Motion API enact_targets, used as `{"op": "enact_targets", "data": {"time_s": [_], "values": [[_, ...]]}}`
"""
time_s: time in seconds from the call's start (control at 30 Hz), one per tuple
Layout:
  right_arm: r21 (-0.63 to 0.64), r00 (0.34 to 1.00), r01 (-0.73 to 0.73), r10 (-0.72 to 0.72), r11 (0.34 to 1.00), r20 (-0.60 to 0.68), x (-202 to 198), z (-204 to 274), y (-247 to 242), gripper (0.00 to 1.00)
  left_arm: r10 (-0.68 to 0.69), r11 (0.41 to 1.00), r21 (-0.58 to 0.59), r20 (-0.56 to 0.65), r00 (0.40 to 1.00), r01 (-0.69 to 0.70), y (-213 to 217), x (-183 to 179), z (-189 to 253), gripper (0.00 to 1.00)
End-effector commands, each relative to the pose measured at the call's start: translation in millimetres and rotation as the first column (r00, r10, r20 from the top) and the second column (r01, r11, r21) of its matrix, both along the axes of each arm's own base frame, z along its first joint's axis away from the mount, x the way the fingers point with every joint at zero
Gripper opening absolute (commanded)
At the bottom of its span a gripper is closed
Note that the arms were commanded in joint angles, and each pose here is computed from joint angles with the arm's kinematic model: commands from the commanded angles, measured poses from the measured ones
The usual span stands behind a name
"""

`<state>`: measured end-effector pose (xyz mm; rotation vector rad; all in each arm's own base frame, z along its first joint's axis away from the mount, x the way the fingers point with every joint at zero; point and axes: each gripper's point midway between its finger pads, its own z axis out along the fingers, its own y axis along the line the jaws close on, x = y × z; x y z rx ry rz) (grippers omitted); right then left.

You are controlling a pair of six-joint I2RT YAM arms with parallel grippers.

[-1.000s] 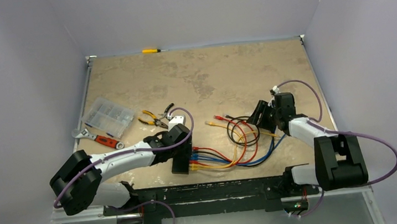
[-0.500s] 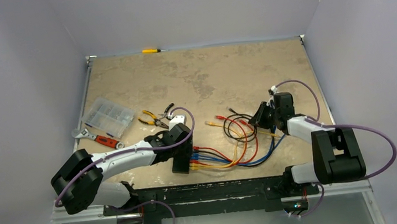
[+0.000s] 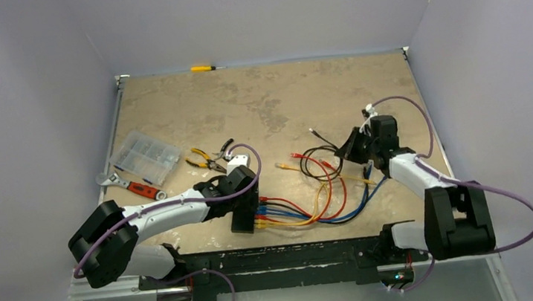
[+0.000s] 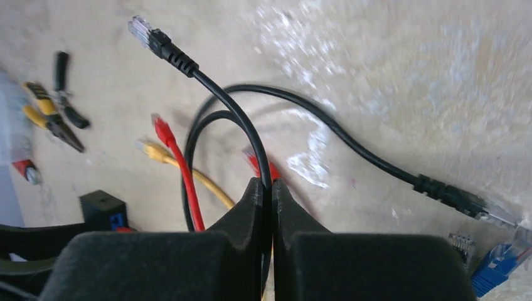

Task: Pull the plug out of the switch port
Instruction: Pick up the connector from the center of the board.

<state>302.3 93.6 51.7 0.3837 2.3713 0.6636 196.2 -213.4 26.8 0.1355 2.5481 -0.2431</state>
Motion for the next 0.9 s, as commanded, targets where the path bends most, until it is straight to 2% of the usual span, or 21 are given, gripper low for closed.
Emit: {"op": "enact_targets", "data": {"time_s": [0.0, 0.33, 0.53, 0.87], "values": [[-0.041, 0.982, 0.010, -0.002, 0.999, 0.188, 30.8, 67.8, -7.1, 0.00, 0.004, 0.998, 0.069, -0.047, 0.999, -0.001, 16.5, -10.1, -18.7, 0.40], [-0.086, 0.919, 0.071, -0.032, 0.994, 0.393, 47.4, 160.4, -19.1, 0.00, 0.001, 0.998, 0.060, -0.051, 0.999, 0.003, 15.4, -11.3, -20.2, 0.40], [-0.027, 0.877, 0.020, -0.005, 0.999, 0.480, 50.7, 206.3, -6.3, 0.00, -0.001, 0.998, 0.055, -0.053, 0.999, 0.004, 15.0, -12.1, -20.4, 0.40], [0.028, 0.852, -0.106, 0.077, 0.994, 0.517, 53.3, 222.3, 17.1, 0.00, -0.009, 1.000, 0.018, -0.022, 1.000, 0.009, 14.3, -11.6, -10.6, 0.42]]}}
